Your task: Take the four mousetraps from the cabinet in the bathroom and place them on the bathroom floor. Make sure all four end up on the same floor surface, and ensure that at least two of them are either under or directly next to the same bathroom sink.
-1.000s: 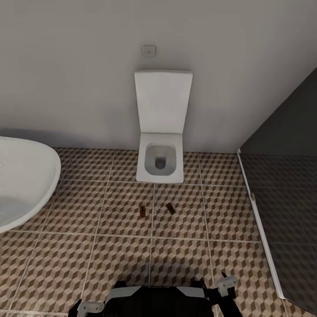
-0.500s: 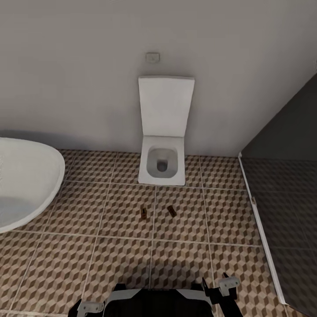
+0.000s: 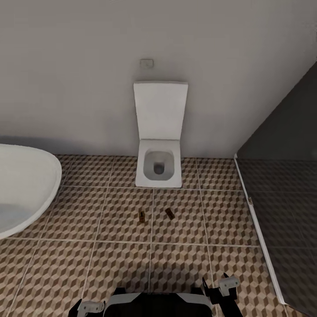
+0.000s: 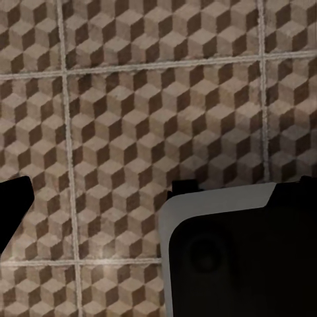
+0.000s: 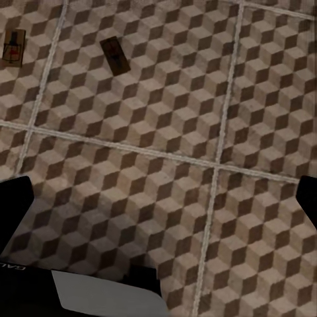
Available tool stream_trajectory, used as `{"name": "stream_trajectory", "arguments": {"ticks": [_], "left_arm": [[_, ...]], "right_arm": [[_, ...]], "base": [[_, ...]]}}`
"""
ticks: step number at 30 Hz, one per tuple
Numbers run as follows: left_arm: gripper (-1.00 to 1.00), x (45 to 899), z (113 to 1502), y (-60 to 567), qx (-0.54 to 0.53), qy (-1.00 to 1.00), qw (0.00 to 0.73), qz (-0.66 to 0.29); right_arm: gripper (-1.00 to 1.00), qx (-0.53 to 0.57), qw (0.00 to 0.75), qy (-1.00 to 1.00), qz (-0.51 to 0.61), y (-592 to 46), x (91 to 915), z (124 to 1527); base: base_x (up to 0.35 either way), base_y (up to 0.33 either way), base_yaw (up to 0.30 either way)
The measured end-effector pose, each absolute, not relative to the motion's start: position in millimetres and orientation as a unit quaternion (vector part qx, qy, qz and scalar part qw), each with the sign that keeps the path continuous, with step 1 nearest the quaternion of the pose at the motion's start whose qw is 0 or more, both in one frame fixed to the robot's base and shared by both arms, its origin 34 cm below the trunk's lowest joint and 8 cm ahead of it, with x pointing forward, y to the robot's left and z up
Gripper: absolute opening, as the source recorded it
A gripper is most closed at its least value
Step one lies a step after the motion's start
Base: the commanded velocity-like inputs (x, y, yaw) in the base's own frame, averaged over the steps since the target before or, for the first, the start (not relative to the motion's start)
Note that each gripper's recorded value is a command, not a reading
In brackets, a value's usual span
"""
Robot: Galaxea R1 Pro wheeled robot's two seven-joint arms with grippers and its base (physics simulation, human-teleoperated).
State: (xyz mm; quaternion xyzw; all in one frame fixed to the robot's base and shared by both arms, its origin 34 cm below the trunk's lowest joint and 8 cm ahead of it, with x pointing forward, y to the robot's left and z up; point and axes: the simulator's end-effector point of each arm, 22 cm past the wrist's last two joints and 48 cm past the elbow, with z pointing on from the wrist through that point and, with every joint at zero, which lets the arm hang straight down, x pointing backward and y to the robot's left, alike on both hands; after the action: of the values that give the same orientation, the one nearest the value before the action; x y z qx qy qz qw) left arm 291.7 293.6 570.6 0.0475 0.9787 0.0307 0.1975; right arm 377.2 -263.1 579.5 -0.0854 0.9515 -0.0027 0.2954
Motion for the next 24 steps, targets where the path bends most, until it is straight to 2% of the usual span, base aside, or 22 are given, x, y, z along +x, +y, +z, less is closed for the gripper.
{"name": "stream_trajectory", "arguments": {"ticks": [8,24], "left_arm": [[1.0,297.0,572.8,293.5,0.047,0.978,0.203,0.031],[1.0,307.5,577.7,293.7,0.047,0.975,0.215,0.032]], "right_arm": [[1.0,-0.085,0.302,0.95,-0.003,-263.2,382.6,583.0],[1.0,-0.085,0.313,0.946,-0.005,-263.0,393.0,589.9]], "base": [[0.0,0.0,-0.061],[0.0,0.0,-0.005]]}}
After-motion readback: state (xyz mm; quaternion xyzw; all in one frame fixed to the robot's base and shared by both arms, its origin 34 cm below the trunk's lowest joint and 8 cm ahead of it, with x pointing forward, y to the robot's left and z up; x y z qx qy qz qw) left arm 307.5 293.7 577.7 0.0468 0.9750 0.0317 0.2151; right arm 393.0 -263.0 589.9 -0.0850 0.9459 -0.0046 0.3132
